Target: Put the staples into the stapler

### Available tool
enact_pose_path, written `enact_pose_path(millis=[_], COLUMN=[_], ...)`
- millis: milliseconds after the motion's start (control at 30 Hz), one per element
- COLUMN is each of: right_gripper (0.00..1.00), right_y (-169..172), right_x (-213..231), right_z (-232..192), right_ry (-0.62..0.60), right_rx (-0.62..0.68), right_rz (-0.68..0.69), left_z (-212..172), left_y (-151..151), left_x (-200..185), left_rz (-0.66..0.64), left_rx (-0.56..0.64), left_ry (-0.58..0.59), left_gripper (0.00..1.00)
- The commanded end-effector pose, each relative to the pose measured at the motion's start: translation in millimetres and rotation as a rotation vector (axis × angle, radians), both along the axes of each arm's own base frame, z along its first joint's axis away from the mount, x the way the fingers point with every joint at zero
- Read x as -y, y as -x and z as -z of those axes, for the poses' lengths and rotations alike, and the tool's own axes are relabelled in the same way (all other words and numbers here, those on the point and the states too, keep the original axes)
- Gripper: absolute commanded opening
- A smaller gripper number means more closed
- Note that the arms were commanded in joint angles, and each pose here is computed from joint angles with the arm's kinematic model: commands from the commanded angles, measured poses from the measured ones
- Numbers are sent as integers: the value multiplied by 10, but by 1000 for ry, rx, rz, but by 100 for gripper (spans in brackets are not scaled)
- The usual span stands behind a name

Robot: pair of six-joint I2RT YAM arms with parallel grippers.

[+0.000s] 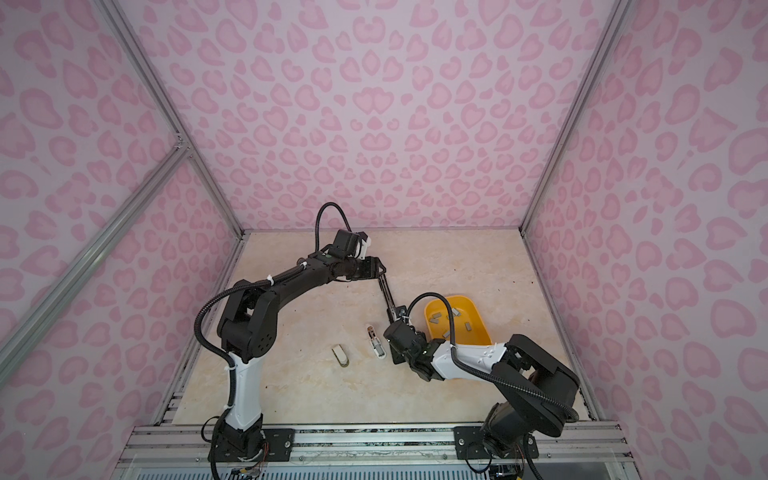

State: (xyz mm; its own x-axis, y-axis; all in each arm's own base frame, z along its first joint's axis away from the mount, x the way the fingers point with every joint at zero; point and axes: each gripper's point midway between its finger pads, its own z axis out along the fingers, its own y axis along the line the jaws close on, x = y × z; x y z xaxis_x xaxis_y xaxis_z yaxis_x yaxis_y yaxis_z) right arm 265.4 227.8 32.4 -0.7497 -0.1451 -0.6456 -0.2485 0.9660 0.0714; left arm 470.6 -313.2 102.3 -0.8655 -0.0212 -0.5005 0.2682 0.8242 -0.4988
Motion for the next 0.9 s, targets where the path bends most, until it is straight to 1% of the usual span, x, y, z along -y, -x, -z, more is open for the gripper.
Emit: enact_pose_path(millis=[0, 167, 400, 600, 767, 867], right_gripper=[3, 3, 2, 2, 2, 1], right_y=[-39, -49, -52, -57, -76, -85], right_x=[-74, -72, -133, -135, -138, -124], right_z=[-65, -123, -155, -164, -168, -158], right_ry=[-124, -193, -249, -280, -336, -344], right_rx=[-12, -23, -48, -54, -74, -80], right_rz=[25, 41, 26, 34, 40, 48], left_z=[67, 166, 273, 447, 519, 566], left_y=[20, 62, 62, 7, -12, -30], left_x=[44, 22, 136, 141, 161, 148], left_rz=[-24, -79, -83, -131, -136, -142], left_rx=[-54, -101, -156, -209, -228, -229], left_ry=[42, 48, 92, 85, 84, 70], left_gripper=[66, 66, 67, 68, 69, 69])
